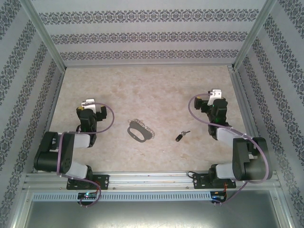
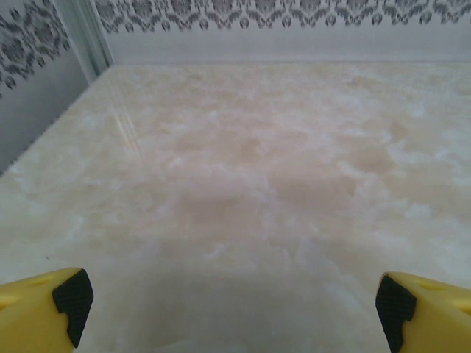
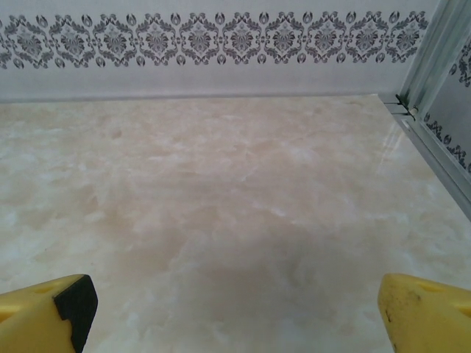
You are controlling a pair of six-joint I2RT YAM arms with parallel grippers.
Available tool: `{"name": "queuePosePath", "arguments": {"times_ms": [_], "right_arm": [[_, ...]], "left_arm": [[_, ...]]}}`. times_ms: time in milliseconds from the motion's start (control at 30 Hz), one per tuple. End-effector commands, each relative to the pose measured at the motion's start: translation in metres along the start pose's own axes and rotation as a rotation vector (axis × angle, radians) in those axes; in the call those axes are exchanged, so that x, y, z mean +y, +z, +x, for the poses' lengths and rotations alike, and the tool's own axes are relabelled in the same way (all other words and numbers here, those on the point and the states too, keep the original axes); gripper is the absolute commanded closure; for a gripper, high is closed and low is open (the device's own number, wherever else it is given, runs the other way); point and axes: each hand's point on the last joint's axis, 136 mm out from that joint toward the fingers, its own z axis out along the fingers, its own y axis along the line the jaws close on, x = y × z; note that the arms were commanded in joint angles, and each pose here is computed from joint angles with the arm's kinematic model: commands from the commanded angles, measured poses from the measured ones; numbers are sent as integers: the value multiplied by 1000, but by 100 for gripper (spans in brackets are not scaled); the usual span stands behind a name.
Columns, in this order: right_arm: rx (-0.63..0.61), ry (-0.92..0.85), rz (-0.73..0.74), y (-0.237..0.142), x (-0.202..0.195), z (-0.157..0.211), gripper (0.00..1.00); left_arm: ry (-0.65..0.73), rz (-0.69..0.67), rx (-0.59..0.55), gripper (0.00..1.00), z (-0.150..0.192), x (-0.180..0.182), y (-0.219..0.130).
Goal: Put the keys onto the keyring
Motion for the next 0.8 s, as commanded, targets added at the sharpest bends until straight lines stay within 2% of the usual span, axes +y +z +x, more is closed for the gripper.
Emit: {"name": "queuePosePath", "arguments": {"times_ms": [0, 100, 233, 400, 533, 767], "right_arm": [[109, 102, -7, 1, 4, -10, 2], [129, 255, 25, 1, -2, -25, 2], [130, 434, -56, -2, -6, -28, 2], [128, 469, -161, -9, 11, -22, 2], [136, 478, -237, -22, 30, -14, 2], [197, 423, -311, -47, 69, 0, 6]], "left_arm": [[3, -6, -5, 0, -21, -1, -4], [-24, -12, -17, 0, -32, 1, -10], [-81, -5, 9, 0, -44, 1, -17], [-176, 22, 35, 0, -72, -4, -20], [-241, 60, 98, 0, -81, -14, -19], [-303, 133, 128, 0, -96, -30, -26]]}}
